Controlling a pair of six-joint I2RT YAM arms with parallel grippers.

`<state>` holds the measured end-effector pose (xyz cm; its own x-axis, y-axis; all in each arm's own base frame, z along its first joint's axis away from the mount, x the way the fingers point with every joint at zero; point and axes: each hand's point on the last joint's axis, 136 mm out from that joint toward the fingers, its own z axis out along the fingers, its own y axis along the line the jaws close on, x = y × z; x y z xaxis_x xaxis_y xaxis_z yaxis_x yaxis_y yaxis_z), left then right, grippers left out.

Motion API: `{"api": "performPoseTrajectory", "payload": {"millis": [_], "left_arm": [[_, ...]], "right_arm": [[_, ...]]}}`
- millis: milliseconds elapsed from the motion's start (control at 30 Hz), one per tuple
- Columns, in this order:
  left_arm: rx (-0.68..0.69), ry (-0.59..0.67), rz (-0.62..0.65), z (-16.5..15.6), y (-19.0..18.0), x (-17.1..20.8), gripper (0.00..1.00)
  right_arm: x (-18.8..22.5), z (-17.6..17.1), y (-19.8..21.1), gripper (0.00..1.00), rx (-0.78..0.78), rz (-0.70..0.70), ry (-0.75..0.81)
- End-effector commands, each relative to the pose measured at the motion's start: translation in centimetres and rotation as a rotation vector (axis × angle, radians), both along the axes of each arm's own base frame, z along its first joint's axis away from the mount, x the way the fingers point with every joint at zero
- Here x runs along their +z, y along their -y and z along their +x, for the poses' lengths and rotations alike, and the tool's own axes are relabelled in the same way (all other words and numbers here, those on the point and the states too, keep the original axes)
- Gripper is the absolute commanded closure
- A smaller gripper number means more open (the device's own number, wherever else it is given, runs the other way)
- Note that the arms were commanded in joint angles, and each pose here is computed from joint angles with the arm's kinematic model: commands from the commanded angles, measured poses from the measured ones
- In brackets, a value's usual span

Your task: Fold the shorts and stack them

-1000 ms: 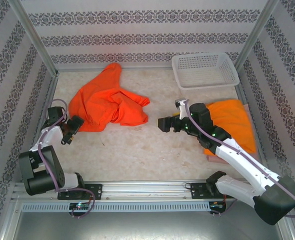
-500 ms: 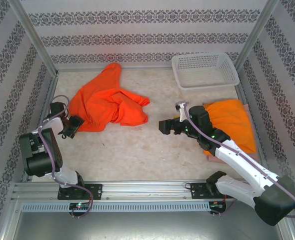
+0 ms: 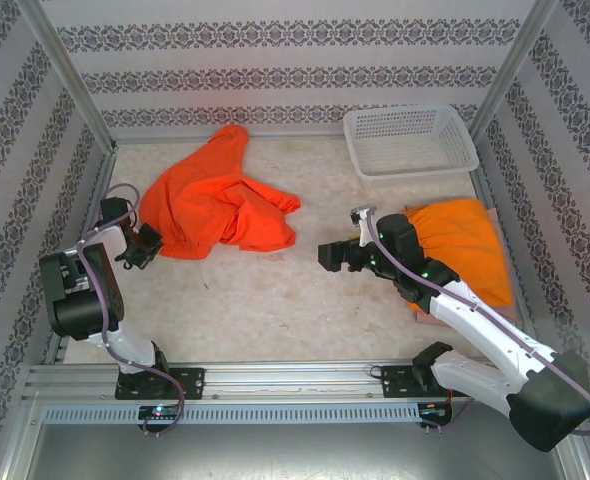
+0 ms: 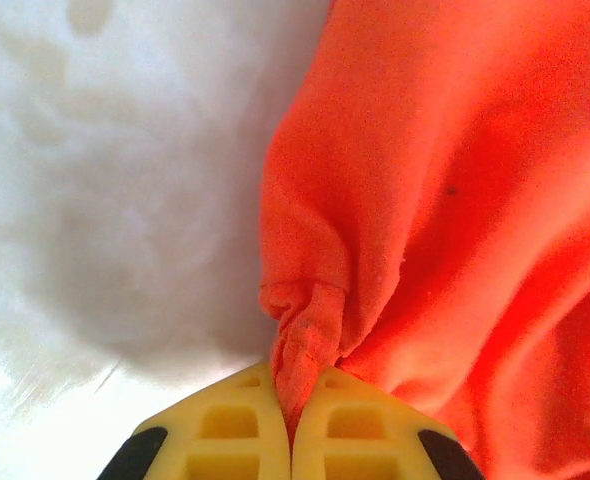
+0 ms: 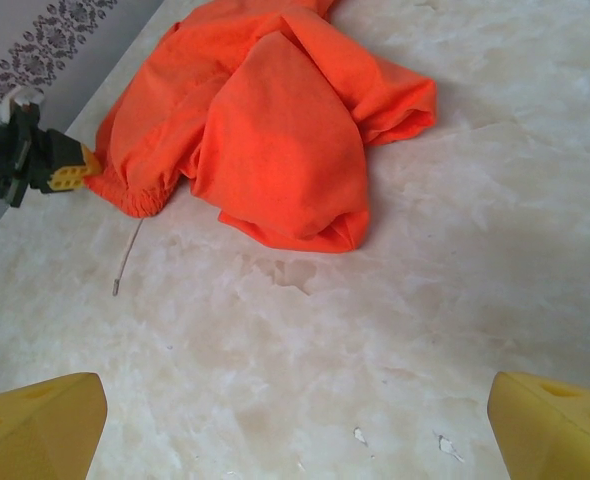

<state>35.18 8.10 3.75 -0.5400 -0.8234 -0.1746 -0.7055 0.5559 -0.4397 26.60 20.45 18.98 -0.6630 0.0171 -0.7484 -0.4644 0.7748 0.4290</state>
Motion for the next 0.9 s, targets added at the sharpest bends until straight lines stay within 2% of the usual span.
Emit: {"api": "performPoseTrajectory", "payload": {"millis": [0, 100, 267, 433, 567, 633, 733, 800, 867], "left_arm": [[-0.023, 0.133, 0.081, 2.3, -1.0, 6.0, 1.00], [0.000, 0.203, 0.208, 2.7, -2.8, 12.2, 1.00], [0.069, 0.428, 0.343, 2.4, -3.9, 25.5, 1.00], [0.097, 0.637, 0.512, -0.5, -2.5, 38.9, 1.00], [0.124, 0.739, 0.641, -3.0, -2.3, 47.1, 1.00], [0.126, 0.762, 0.718, -3.3, -2.3, 50.3, 1.00], [0.064, 0.774, 0.803, -1.6, -0.4, 52.8, 1.00], [-0.020, 0.769, 0.855, 0.5, 2.5, 53.1, 1.00], [-0.108, 0.749, 0.873, 3.1, 5.9, 51.7, 1.00]], "right_arm": [[-0.3, 0.0, 0.2, 0.02, -0.015, 0.000, -0.001], [-0.3, 0.1, 0.0, 0.02, -0.010, 0.006, -0.009], [0.2, 0.6, -1.2, 0.02, 0.011, 0.037, -0.027], [0.9, 1.3, -3.1, 0.02, 0.058, 0.049, -0.040], [1.5, 1.7, -4.8, 0.02, 0.101, 0.058, -0.044], [1.8, 1.9, -5.7, 0.02, 0.122, 0.063, -0.048], [1.9, 2.2, -6.2, 0.02, 0.125, 0.072, -0.052], [1.7, 2.4, -6.0, 0.02, 0.110, 0.067, -0.050], [1.2, 2.5, -5.3, 0.02, 0.084, 0.050, -0.052]]}}
